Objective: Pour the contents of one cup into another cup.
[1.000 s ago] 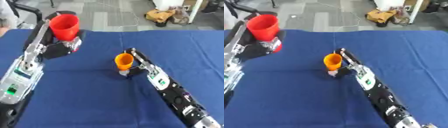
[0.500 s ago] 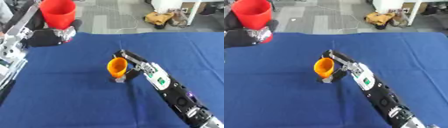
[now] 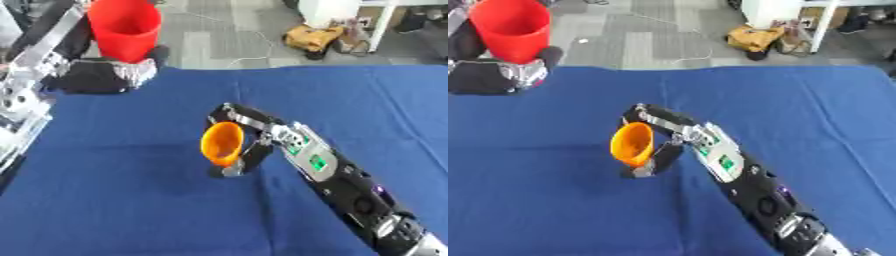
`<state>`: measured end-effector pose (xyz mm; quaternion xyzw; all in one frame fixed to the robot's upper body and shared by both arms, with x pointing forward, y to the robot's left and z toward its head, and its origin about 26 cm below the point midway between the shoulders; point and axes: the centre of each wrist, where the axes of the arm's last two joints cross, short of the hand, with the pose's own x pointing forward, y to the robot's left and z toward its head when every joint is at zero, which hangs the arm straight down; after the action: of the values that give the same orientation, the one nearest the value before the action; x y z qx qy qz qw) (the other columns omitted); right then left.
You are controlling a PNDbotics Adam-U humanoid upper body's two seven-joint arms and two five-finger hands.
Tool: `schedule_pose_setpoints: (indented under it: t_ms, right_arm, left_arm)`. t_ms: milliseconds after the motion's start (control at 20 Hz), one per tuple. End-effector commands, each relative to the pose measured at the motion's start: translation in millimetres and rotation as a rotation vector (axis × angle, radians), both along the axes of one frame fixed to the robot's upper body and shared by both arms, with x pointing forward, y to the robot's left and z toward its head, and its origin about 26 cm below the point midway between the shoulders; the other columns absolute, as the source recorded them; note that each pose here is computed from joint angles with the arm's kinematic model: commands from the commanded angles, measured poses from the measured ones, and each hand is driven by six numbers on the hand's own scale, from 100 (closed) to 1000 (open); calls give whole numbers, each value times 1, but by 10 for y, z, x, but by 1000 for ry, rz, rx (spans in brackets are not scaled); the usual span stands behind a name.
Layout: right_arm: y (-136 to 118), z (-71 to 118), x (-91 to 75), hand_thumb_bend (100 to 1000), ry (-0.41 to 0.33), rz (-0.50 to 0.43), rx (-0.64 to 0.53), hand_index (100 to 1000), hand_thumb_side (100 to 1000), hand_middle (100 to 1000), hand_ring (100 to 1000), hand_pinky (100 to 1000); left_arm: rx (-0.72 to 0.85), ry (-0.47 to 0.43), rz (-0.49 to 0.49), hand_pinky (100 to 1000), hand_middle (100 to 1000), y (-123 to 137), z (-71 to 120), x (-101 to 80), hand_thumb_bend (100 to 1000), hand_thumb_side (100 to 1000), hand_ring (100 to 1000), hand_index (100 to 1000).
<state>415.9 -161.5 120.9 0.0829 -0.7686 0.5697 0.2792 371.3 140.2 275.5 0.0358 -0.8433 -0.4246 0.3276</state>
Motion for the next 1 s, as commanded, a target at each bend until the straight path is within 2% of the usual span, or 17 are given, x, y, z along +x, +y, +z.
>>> schedule_pose_setpoints:
  t_ms: [50,550,750,1000]
  right_arm:
    - [187,199,-85,274,-11,93,11,442,129,286,411,220]
    - [368,388,-196,272,110,218,48,442,138,286,413,221]
    - [374,391,-203,270,157,240,49,443,140,287,413,222]
    - [379,391,-200,271,174,244,49,443,143,287,414,223]
  left_arm:
    - [39,-82,20,112,441,12,92,28,238,100,450,787]
    - [123,-197,58,116,434,-95,-39,135,278,100,442,789]
    - [163,-258,57,118,429,-138,-62,142,293,100,436,792]
    - [207,-355,45,129,425,-203,-39,101,314,100,433,796]
